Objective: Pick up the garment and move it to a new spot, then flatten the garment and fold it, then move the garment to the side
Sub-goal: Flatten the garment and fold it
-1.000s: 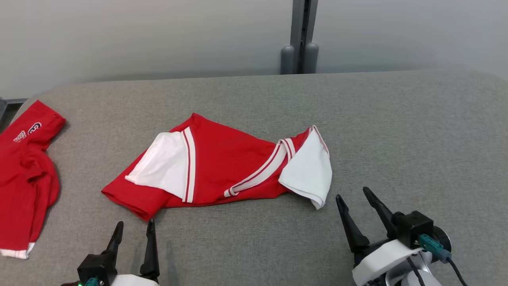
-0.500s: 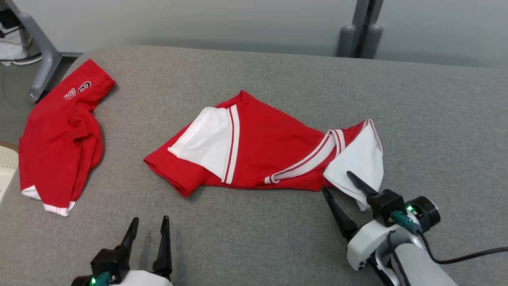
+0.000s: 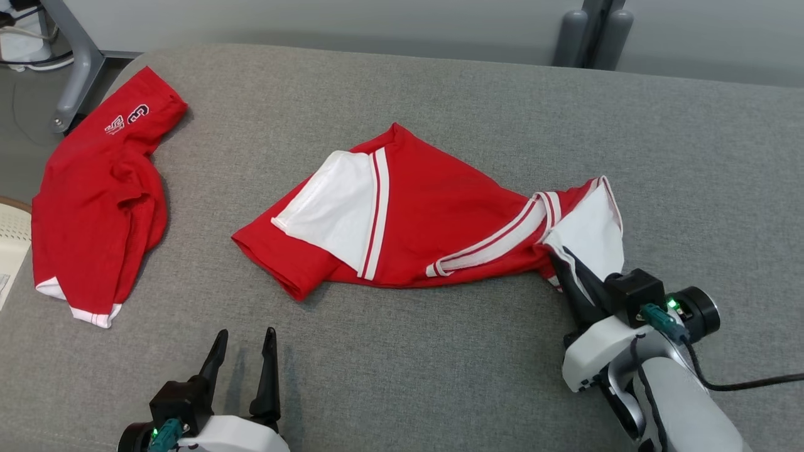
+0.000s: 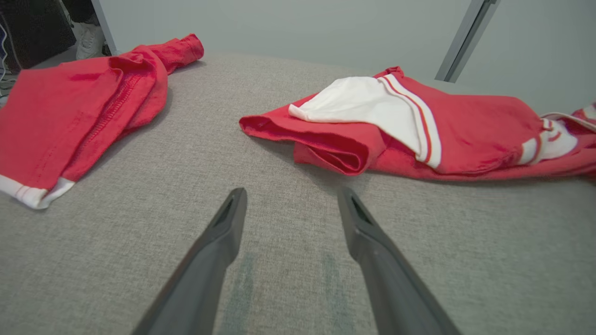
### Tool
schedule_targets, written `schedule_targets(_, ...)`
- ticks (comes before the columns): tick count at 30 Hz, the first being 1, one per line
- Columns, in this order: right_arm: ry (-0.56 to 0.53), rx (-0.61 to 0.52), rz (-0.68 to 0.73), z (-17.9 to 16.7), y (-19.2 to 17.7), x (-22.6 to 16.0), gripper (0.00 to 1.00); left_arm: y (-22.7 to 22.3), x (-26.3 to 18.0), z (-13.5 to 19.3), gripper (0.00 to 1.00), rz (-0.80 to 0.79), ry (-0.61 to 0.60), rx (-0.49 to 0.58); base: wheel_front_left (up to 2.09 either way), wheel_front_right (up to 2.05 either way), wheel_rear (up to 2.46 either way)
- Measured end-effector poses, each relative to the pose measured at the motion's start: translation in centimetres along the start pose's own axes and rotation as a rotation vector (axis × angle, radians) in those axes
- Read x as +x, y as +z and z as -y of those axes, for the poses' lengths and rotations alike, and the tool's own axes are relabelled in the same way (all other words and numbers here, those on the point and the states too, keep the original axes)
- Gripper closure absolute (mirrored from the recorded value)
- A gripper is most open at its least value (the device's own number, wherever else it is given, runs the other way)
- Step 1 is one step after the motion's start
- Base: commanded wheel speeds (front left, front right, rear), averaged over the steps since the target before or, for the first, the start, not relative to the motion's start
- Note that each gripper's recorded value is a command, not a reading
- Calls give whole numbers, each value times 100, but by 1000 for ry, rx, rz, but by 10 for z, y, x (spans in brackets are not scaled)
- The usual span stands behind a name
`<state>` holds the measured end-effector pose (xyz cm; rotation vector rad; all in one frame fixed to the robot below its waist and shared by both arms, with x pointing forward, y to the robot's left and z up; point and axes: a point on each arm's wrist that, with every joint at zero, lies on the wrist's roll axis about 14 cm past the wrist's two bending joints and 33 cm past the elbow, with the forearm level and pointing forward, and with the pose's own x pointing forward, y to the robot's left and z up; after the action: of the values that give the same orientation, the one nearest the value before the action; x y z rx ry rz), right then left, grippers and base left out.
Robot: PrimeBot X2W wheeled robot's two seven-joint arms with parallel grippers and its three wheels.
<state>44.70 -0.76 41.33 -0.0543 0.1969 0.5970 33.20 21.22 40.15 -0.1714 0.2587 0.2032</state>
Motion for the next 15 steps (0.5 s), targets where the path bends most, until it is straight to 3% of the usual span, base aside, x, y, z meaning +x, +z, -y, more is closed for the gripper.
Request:
schedule_targets(8,24,67,259,-13,83,-3,100,3,2,11,0,9,-36,-3,0,0,0)
schedule_targets(15,-24,118,382,2,125,-16,100,9,1,23,0,31,-79,-9,0,0,0)
